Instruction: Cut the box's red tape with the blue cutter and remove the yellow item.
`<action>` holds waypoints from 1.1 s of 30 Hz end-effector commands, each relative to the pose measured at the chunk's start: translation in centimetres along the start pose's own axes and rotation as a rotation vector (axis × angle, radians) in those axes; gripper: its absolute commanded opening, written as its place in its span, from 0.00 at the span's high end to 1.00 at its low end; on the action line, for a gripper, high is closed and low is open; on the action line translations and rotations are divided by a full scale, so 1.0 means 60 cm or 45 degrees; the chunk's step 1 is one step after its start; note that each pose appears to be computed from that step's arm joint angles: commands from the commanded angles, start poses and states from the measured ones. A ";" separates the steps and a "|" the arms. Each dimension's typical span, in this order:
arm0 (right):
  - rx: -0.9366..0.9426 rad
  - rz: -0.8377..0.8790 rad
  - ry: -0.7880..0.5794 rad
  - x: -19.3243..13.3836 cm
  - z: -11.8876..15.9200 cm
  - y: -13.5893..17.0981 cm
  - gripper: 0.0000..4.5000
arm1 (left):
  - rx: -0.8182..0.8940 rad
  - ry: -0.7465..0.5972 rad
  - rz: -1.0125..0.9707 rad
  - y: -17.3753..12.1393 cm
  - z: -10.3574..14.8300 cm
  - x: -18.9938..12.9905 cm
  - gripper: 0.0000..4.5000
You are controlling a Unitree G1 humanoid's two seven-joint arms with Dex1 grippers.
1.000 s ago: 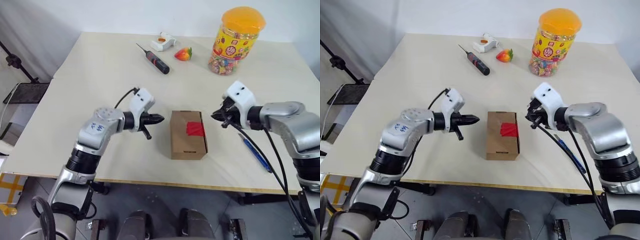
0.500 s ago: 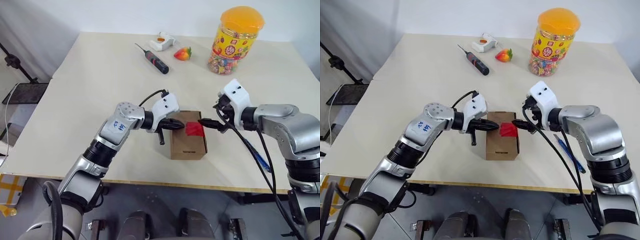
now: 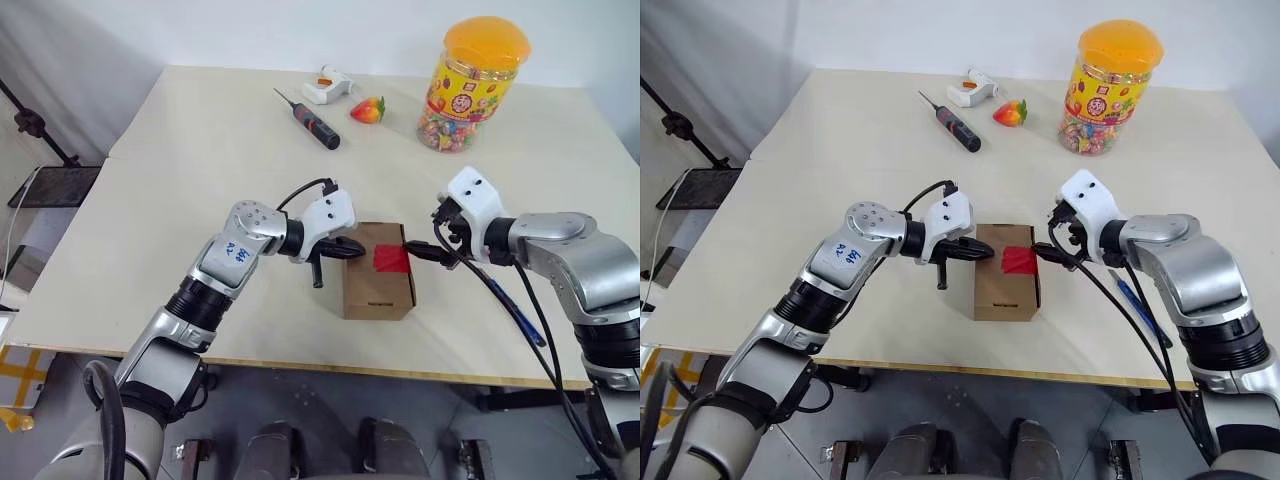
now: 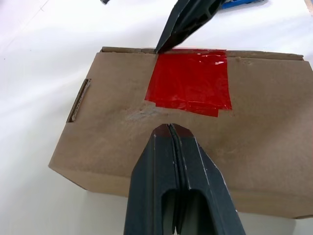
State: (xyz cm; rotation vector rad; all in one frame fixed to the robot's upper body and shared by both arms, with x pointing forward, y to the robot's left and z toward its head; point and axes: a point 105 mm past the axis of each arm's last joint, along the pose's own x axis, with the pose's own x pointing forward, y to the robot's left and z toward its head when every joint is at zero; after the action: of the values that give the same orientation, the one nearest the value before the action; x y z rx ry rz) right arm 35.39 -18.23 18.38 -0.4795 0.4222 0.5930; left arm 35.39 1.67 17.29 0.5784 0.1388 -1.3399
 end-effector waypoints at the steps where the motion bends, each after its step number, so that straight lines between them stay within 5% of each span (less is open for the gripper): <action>1: -0.030 0.034 0.169 0.009 -0.059 0.004 0.01 | -0.027 0.048 -0.010 -0.007 -0.019 0.003 1.00; 10: -0.122 0.105 0.283 0.013 -0.100 0.004 0.01 | -0.049 0.045 -0.004 -0.012 -0.022 0.006 1.00; 17: 0.329 0.317 0.059 0.025 -0.051 0.016 0.01 | -0.057 0.041 0.007 -0.012 -0.024 0.006 1.00; 28: 0.752 0.598 0.014 0.069 -0.014 0.037 0.01 | -0.056 0.039 -0.005 -0.013 -0.026 0.007 1.00; 33: 0.798 0.660 0.047 0.079 -0.001 0.047 0.27 | -0.047 0.036 -0.007 -0.012 -0.025 0.007 1.00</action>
State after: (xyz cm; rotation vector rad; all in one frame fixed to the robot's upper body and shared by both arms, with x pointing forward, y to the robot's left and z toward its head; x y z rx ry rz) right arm 37.34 -15.29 14.36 0.2146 0.7511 0.8469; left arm 35.48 2.05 17.04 0.5579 0.1374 -1.3096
